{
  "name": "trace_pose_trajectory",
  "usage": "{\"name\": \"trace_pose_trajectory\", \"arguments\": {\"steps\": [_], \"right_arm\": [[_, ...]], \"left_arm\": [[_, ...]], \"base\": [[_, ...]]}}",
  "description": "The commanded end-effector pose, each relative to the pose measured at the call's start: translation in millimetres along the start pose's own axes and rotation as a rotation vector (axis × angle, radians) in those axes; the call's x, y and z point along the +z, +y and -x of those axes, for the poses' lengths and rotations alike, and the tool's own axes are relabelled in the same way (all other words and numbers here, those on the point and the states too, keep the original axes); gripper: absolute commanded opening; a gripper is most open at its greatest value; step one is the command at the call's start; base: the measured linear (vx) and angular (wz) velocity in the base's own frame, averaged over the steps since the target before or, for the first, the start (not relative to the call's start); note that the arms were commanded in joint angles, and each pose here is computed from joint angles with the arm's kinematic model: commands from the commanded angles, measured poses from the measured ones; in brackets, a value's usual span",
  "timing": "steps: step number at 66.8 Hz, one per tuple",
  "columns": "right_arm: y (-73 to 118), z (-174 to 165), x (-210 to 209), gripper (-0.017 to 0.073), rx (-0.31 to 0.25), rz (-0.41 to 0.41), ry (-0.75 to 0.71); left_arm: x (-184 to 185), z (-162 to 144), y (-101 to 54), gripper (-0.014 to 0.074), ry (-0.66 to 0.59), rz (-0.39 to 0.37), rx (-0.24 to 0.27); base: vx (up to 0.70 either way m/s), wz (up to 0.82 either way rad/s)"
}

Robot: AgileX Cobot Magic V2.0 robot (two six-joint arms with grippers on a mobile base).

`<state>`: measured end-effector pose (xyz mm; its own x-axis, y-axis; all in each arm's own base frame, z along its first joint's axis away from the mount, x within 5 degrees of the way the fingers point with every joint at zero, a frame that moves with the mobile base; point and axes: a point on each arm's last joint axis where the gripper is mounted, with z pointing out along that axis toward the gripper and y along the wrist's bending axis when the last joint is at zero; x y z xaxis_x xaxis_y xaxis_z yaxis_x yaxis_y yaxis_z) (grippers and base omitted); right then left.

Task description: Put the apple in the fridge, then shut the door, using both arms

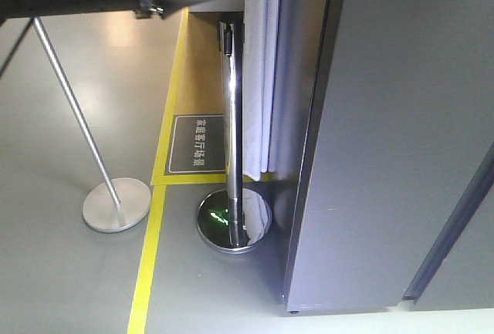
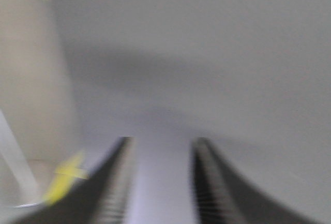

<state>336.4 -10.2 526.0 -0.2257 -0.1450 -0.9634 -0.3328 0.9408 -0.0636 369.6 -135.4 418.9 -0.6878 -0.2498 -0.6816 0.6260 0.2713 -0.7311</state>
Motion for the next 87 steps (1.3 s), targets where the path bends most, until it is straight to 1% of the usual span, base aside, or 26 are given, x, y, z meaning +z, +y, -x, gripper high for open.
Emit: {"name": "trace_pose_trajectory", "arguments": {"steps": [1, 7, 11, 18, 23, 28, 29, 32, 34, 37, 38, 46, 49, 50, 54, 55, 58, 62, 68, 77, 80, 81, 83, 84, 86, 87], "right_arm": [[26.3, 23, -37, -0.0017, -0.063, 0.122, -0.099], [41.6, 22, -49, -0.001, -0.071, 0.244, -0.069], [49.4, 21, -58, -0.0005, -0.073, 0.293, -0.052], [58.2, 20, -71, -0.0004, -0.075, 0.323, -0.046], [63.1, 16, -80, -0.0004, -0.088, 0.312, -0.051], [68.9, 10, -92, -0.0004, -0.097, 0.293, -0.064], [70.0, 8, -94, -0.0004, -0.097, 0.289, -0.066], [72.3, 1, -98, -0.0004, -0.091, 0.272, -0.07], [74.6, -4, -102, -0.0004, -0.093, 0.262, -0.076], [78.2, -11, -108, -0.0004, -0.095, 0.244, -0.084], [79.3, -14, -110, -0.0004, -0.096, 0.238, -0.087], [91.0, -40, -132, -0.0004, -0.095, 0.177, -0.119], [93.0, -53, -134, -0.0004, -0.085, 0.157, -0.114], [95.5, -57, -138, -0.0004, -0.088, 0.149, -0.121], [99.4, -79, -143, -0.0004, -0.082, 0.119, -0.116], [100.5, -83, -144, -0.0004, -0.078, 0.111, -0.118], [104.4, -97, -151, -0.0004, -0.065, 0.081, -0.131], [109.0, -119, -155, -0.0004, -0.049, 0.062, -0.12], [114.2, -154, -158, -0.0004, -0.03, 0.037, -0.082], [122.8, -198, -161, -0.0004, -0.003, 0.024, -0.041], [124.6, -210, -160, -0.0004, 0.009, 0.023, -0.024], [125.2, -214, -160, -0.0004, 0.011, 0.022, -0.021], [126.3, -219, -161, -0.0004, 0.012, 0.017, -0.02], [126.6, -222, -161, -0.0004, 0.013, 0.015, -0.019], [127.2, -227, -161, -0.0004, 0.017, 0.01, -0.013], [127.5, -229, -161, -0.0004, 0.018, 0.008, -0.013]], "left_arm": [[-24, 22, -25.9, 0.0218, -0.123, -0.031, 0.039], [-39, 30, -18.3, 0.0139, -0.147, -0.005, 0.041], [-52, 34, -14.0, 0.0088, -0.155, 0.005, 0.045], [-77, 40, -14.4, -0.001, -0.159, 0.018, 0.069], [-95, 45, -20.0, -0.0009, -0.185, 0.038, 0.096], [-114, 50, -31.7, -0.0008, -0.228, 0.066, 0.135], [-118, 50, -36.6, -0.0008, -0.238, 0.071, 0.148], [-129, 53, -43.6, -0.0008, -0.269, 0.093, 0.169], [-136, 54, -52.0, -0.0008, -0.29, 0.109, 0.194], [-145, 55, -59.3, -0.0008, -0.317, 0.146, 0.221], [-149, 54, -64.8, -0.0008, -0.322, 0.164, 0.241], [-167, 50, -88.8, -0.0008, -0.352, 0.342, 0.353], [-171, 47, -97.6, -0.0008, -0.359, 0.415, 0.379], [-173, 45, -101.7, -0.0008, -0.355, 0.451, 0.396], [-177, 42, -111.2, -0.0008, -0.362, 0.53, 0.422], [-179, 40, -115.5, -0.0008, -0.36, 0.56, 0.437], [-183, 37, -123.5, -0.0008, -0.372, 0.61, 0.448], [-188, 32, -135.3, -0.0008, -0.387, 0.664, 0.456], [-192, 23, -149.2, -0.0008, -0.389, 0.718, 0.468], [-196, 2, -170.6, -0.0008, -0.421, 0.723, 0.48], [-196, -6, -172.1, -0.0008, -0.422, 0.726, 0.476], [-197, -10, -175.9, -0.0008, -0.427, 0.726, 0.483], [-198, -17, -178.1, -0.0008, -0.428, 0.728, 0.486], [-198, -21, -176.5, -0.0008, -0.425, 0.732, 0.48], [-198, -29, -177.0, -0.0008, -0.421, 0.737, 0.485], [-199, -35, -180.7, -0.0008, -0.424, 0.738, 0.494]], "base": [[0.0, 0.0], [0.0, 0.0], [0.0, 0.0], [0.0, 0.0], [0.0, 0.0], [0.0, 0.0], [0.0, 0.0], [0.0, 0.0], [0.0, 0.0], [0.0, 0.0], [0.0, 0.0], [0.0, 0.0], [0.0, 0.0], [0.0, 0.0], [0.0, 0.0], [0.0, 0.0], [0.0, 0.0], [0.0, 0.0], [0.0, 0.0], [0.0, 0.0], [0.0, 0.0], [0.0, 0.0], [0.0, 0.0], [0.0, 0.0], [0.0, 0.0], [0.0, 0.0]]}}
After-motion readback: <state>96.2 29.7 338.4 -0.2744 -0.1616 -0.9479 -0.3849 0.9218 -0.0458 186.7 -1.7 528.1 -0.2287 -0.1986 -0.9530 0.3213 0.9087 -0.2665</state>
